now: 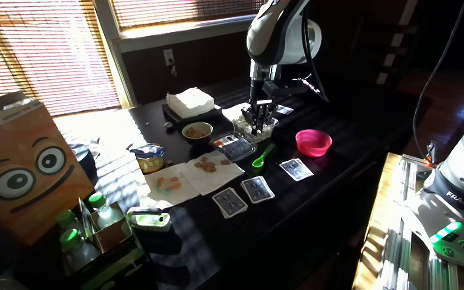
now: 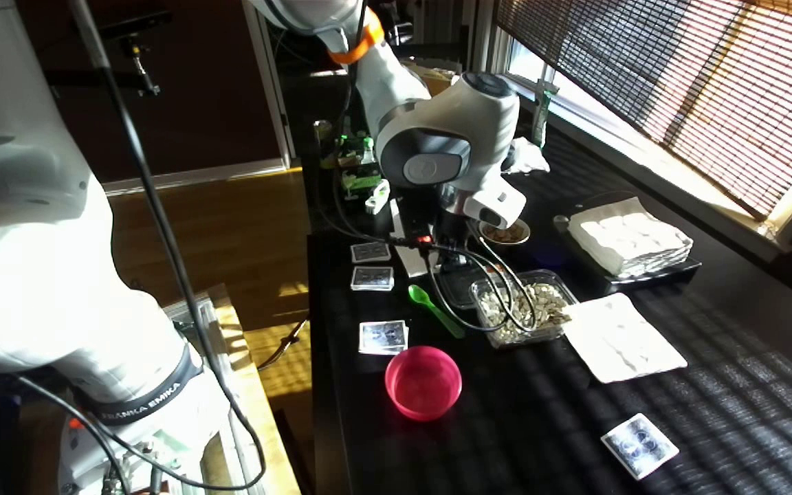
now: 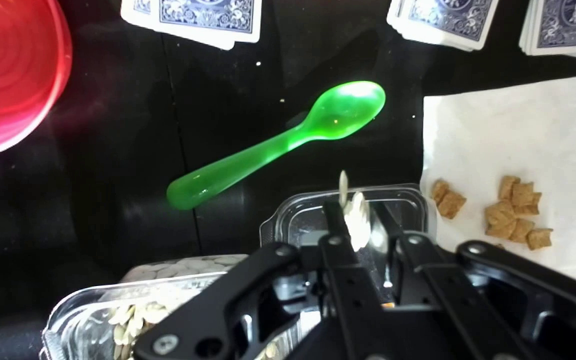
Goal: Place some grains on the spoon, empty them into the container with grains and then place the spoon back
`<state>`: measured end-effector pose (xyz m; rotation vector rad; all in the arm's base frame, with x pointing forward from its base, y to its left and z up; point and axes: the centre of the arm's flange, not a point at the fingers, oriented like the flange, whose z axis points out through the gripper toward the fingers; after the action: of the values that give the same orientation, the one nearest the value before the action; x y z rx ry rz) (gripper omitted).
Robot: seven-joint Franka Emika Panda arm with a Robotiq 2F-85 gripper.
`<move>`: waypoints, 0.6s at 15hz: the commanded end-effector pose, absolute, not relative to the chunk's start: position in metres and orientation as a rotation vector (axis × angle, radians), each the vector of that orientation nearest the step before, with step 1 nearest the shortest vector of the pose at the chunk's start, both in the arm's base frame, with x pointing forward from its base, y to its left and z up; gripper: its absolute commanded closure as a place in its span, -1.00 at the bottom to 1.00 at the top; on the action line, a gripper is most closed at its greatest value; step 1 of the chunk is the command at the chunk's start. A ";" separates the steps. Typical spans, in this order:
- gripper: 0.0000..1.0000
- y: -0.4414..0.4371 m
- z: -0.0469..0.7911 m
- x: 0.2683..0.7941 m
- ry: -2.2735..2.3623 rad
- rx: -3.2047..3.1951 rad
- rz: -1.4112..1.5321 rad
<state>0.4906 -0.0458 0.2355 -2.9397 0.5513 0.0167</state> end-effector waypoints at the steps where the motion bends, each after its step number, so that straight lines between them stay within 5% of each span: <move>1: 0.91 -0.043 0.233 0.505 0.492 -2.930 0.104; 9: 0.91 -0.015 0.187 0.499 0.377 -2.912 0.337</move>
<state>0.4917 -0.0179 0.2040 -2.9152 0.3981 0.3021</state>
